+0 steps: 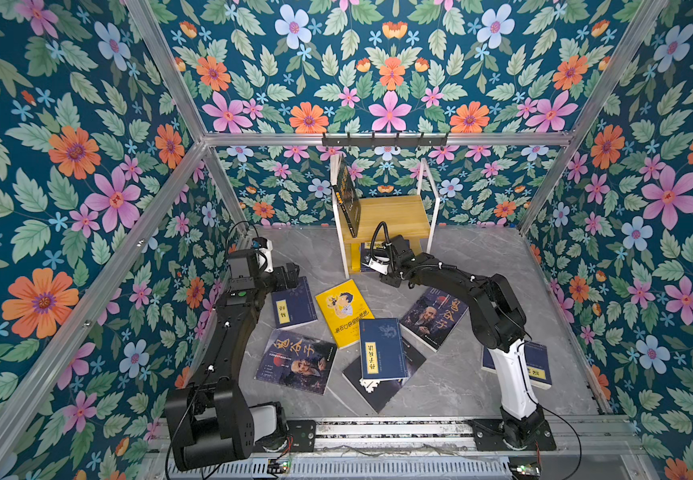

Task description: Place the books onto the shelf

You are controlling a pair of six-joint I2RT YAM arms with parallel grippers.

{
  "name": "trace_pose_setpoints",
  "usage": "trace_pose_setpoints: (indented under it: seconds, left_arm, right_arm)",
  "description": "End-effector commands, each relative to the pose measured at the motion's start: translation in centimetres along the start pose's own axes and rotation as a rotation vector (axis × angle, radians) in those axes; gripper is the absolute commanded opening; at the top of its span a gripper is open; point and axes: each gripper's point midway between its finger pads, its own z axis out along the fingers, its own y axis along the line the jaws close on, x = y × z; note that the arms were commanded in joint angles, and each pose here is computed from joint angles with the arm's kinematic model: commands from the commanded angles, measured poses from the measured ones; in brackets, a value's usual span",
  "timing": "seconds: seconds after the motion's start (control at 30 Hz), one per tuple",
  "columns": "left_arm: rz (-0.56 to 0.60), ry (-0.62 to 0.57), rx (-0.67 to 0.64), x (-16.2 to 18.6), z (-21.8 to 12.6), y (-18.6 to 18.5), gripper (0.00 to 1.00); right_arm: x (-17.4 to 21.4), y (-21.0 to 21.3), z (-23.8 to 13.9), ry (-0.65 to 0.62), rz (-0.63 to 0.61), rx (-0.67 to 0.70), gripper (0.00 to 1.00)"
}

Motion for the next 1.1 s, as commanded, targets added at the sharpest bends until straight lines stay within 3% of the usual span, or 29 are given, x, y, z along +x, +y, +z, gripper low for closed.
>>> trace_pose_setpoints:
  seconds: [0.0, 0.13, 0.37, 0.67, 1.07]
  left_arm:
    - [0.004, -0.023, 0.006, -0.6, -0.1, -0.1, 1.00]
    - [0.003, -0.022, 0.008, -0.7, -0.1, -0.2, 1.00]
    - [-0.001, -0.019, 0.010, -0.6, -0.1, -0.2, 1.00]
    - [-0.001, -0.020, 0.012, -0.6, -0.1, -0.2, 1.00]
    - [0.000, -0.019, 0.002, -0.5, -0.2, 0.1, 1.00]
  right_arm:
    - [0.8, -0.4, -1.5, 0.021, -0.013, 0.010, 0.45]
    - [2.8, -1.6, -2.7, 0.051, 0.033, 0.058, 0.51]
    - [6.7, -3.3, -3.1, 0.110, 0.160, 0.114, 0.54]
    - [7.8, -3.4, -1.1, 0.157, 0.189, 0.115, 0.41]
    - [6.1, -4.9, -0.6, 0.138, 0.222, 0.123, 0.34]
